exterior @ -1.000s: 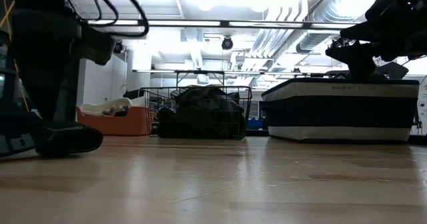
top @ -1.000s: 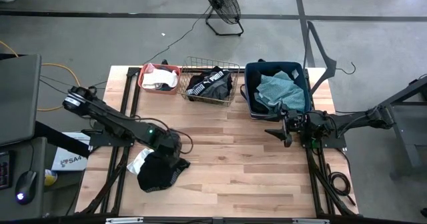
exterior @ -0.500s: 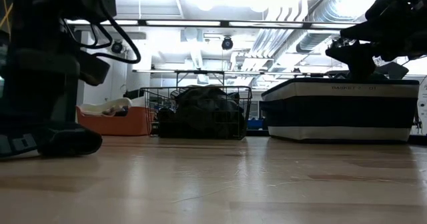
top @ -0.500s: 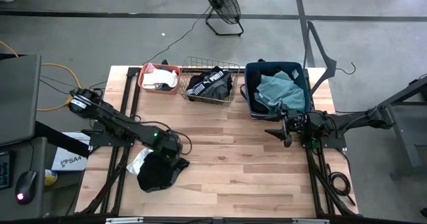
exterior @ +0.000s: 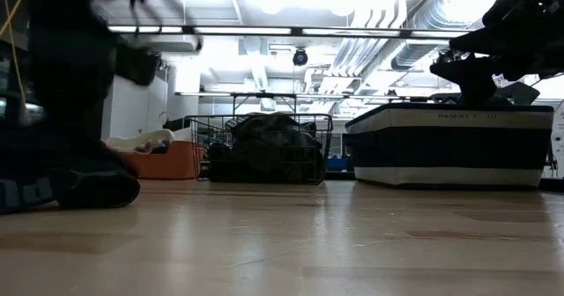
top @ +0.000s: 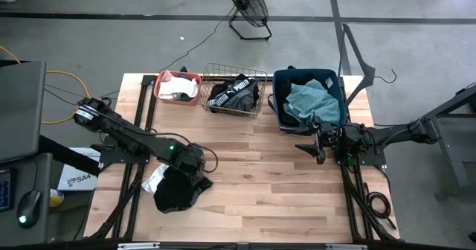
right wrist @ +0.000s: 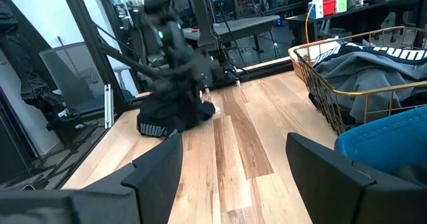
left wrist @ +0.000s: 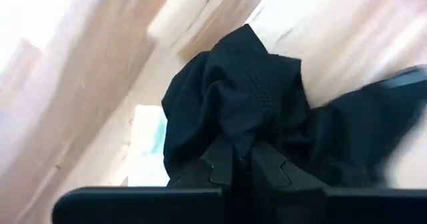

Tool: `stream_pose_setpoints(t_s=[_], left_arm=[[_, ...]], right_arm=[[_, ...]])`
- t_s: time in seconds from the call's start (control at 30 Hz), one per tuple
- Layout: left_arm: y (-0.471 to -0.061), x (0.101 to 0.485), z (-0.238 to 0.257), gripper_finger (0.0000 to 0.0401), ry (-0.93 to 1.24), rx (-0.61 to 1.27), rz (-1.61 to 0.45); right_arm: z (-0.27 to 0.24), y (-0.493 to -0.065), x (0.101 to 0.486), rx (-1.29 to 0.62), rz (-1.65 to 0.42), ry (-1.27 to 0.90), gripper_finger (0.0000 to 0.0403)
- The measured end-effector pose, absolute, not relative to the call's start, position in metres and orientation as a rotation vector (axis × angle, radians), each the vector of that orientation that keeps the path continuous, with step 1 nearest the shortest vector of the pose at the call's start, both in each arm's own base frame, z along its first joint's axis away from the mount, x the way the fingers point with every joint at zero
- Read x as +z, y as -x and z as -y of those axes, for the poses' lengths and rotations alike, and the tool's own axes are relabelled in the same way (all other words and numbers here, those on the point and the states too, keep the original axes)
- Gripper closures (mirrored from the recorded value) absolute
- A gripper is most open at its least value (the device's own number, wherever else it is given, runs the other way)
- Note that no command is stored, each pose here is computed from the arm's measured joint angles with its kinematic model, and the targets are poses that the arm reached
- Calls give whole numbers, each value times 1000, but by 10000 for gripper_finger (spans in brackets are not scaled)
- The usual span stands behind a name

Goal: Pick & Place Cloths
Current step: Put the black boxer into the gold wire basket

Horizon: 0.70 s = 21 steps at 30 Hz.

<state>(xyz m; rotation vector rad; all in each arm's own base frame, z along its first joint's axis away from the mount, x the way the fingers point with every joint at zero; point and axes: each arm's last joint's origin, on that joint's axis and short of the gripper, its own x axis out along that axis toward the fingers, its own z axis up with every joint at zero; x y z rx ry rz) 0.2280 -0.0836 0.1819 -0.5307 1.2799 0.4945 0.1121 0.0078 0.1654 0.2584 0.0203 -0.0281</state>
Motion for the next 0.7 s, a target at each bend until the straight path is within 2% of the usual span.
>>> stream_pose_setpoints(t_s=[0.33, 0.7], left_arm=[[-243, 282, 86, 392, 394, 419, -1143], [-246, 403, 79, 392, 121, 380, -755]], right_arm=[[-8, -112, 165, -28, -21, -258, 144], [-8, -112, 165, -28, -20, -258, 144]])
